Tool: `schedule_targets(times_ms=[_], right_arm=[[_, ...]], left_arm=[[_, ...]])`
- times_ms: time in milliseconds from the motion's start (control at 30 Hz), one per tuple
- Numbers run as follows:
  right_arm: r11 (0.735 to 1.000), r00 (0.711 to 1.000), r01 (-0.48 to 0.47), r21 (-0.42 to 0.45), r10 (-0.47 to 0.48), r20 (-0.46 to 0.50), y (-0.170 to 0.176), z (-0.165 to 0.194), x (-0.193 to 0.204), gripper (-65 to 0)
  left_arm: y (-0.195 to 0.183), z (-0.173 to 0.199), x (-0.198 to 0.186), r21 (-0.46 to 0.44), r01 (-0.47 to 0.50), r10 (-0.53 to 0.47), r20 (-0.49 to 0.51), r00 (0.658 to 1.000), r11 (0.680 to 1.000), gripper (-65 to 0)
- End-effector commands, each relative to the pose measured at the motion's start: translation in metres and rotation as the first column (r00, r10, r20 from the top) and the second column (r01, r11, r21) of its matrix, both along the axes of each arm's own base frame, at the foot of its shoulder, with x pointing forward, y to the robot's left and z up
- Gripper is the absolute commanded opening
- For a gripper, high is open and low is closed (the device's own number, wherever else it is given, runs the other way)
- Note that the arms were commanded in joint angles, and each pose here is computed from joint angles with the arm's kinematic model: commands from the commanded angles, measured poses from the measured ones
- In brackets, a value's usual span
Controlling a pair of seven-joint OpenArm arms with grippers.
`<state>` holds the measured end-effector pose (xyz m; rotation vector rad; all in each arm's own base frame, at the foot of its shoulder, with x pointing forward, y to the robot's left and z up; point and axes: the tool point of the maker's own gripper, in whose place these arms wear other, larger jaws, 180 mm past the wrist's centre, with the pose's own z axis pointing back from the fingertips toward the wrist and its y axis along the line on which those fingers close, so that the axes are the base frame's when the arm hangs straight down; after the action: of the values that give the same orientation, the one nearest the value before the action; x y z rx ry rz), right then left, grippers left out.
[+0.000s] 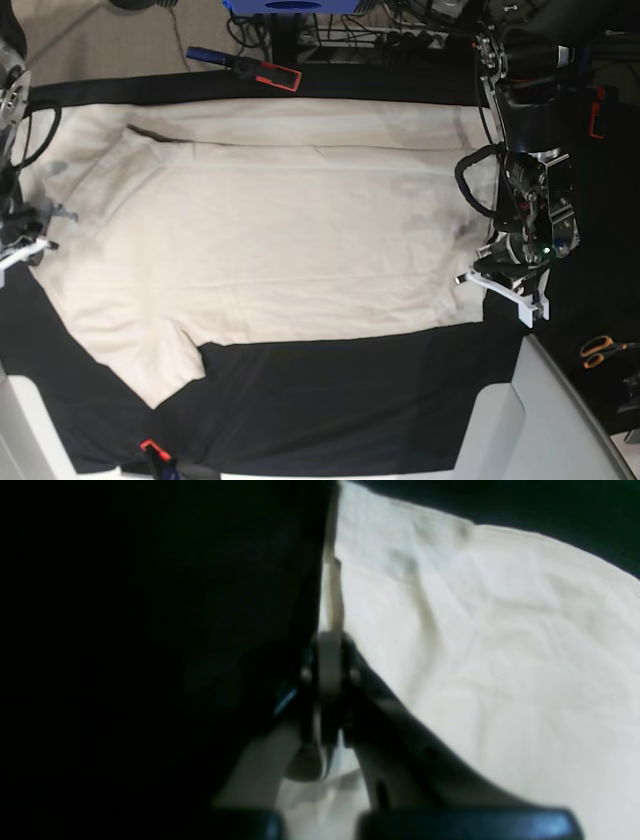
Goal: Fold the T-shirt properly
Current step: 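Move the left gripper along the shirt's side edge and grasp it, then pull the shirt edge with both grippers to flatten the body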
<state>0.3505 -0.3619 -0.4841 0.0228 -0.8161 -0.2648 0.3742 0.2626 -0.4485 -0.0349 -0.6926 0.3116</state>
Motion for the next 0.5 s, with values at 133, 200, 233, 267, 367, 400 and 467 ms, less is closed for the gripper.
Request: schedule_targets(times_ms=[133, 200, 233, 267, 367, 400, 467], right_arm=[[1.000, 0.997, 0.001, -0.029, 0.001, 0.072, -0.006, 0.020, 0.016, -65.0], [1.000, 0.997, 0.003, -0.026, -0.001, 0.072, -0.006, 0.019, 0.015, -65.0], [1.000, 0.997, 0.005, -0.025, -0.004, 0.074, -0.006, 0.020, 0.015, -65.0], [1.000, 0.997, 0.007, -0.026, -0.005, 0.079, -0.007, 0.021, 0.016, -65.0], [1.000, 0.997, 0.010, -0.025, -0.007, 0.081, -0.007, 0.021, 0.016, -65.0], [1.000, 0.997, 0.010, -0.025, -0.007, 0.081, -0.007, 0.021, 0.016, -65.0], [1.000, 0.996, 0.009, -0.026, -0.007, 0.086, -0.007, 0.022, 0.017, -65.0]], left_arm=[[-0.006, 0.036, 0.007, 0.038, 0.034, -0.037, 0.094, 0.995, 0.999, -65.0], [-0.012, 0.036, -0.003, 0.036, 0.043, -0.046, 0.086, 0.995, 0.998, -65.0], [-0.013, 0.038, -0.006, 0.040, 0.046, -0.050, 0.087, 0.995, 0.998, -65.0], [-0.014, 0.040, -0.009, 0.045, 0.051, -0.054, 0.088, 0.995, 0.998, -65.0], [-0.015, 0.048, -0.019, 0.068, 0.061, -0.068, 0.109, 0.992, 0.996, -65.0], [-0.015, 0.050, -0.021, 0.071, 0.065, -0.072, 0.106, 0.992, 0.995, -65.0], [-0.016, 0.054, -0.025, 0.078, 0.072, -0.080, 0.101, 0.992, 0.994, -65.0]])
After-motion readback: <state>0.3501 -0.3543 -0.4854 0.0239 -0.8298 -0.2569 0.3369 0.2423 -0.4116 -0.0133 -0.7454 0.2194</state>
